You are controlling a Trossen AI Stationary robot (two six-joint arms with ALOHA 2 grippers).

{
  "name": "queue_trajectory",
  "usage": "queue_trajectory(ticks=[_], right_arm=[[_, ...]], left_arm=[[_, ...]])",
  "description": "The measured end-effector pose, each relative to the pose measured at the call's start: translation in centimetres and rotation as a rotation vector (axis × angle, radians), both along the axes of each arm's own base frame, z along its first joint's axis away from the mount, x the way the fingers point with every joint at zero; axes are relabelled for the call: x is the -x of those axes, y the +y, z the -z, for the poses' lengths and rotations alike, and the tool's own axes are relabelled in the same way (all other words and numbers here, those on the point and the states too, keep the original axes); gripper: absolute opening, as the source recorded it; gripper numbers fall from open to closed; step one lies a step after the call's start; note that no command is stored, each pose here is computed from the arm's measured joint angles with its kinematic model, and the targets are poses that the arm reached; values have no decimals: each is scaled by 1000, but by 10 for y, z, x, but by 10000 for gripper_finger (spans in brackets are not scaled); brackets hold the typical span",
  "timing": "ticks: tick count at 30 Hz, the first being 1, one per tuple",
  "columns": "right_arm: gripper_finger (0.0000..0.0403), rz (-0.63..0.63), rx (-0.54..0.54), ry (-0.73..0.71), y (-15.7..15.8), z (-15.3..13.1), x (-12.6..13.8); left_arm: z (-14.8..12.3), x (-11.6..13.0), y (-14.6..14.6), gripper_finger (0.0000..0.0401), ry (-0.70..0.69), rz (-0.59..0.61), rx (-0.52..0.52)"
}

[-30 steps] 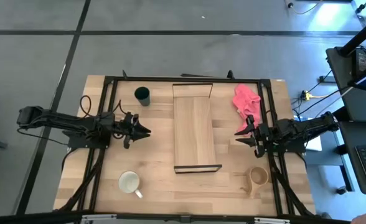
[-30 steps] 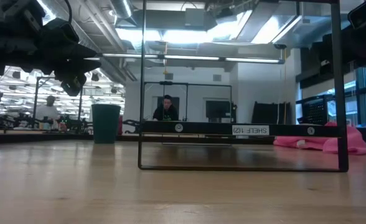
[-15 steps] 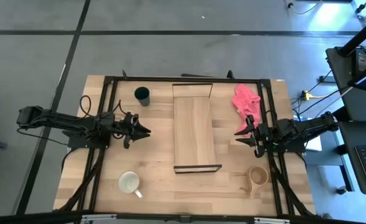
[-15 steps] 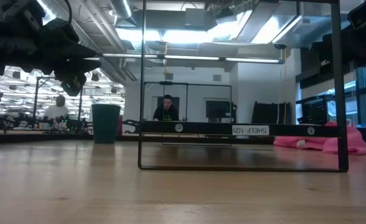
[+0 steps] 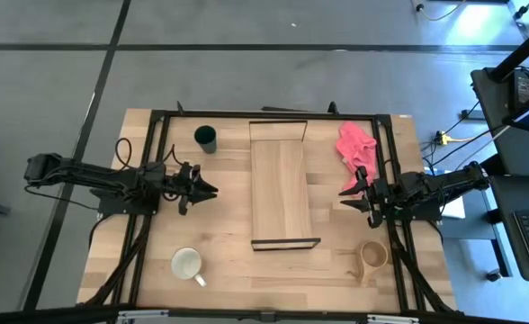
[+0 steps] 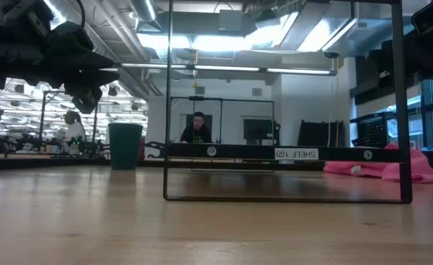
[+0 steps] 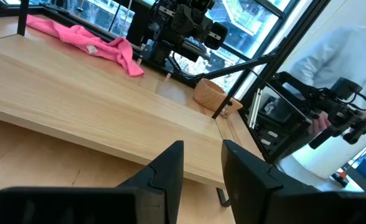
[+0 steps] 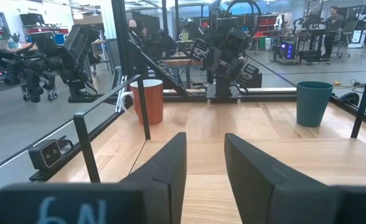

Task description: Stack small to large cups/mugs on shelf

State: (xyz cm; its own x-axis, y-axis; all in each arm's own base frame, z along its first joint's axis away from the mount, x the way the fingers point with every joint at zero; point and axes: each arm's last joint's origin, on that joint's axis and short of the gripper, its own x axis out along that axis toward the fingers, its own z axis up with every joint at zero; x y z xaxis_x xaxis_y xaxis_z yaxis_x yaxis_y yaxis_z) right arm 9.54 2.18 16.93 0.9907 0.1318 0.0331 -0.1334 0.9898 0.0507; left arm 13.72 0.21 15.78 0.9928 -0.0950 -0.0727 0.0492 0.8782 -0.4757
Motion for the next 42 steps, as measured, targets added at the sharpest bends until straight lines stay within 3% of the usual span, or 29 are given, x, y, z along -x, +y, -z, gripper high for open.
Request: queue_trajectory(ticks=[11,17,19,42], right_arm=[[110,0,0,0,0,0,0],[110,6,208,-28,0,0,0],[110,8,229,-31,0,0,0],[110,8,232,-31,0,0,0]], left_arm=[[0,0,0,102,0,0,0],[0,0,0,102,0,0,0],[0,0,0,102,0,0,0],[0,0,0,102,-2,-7,-3]])
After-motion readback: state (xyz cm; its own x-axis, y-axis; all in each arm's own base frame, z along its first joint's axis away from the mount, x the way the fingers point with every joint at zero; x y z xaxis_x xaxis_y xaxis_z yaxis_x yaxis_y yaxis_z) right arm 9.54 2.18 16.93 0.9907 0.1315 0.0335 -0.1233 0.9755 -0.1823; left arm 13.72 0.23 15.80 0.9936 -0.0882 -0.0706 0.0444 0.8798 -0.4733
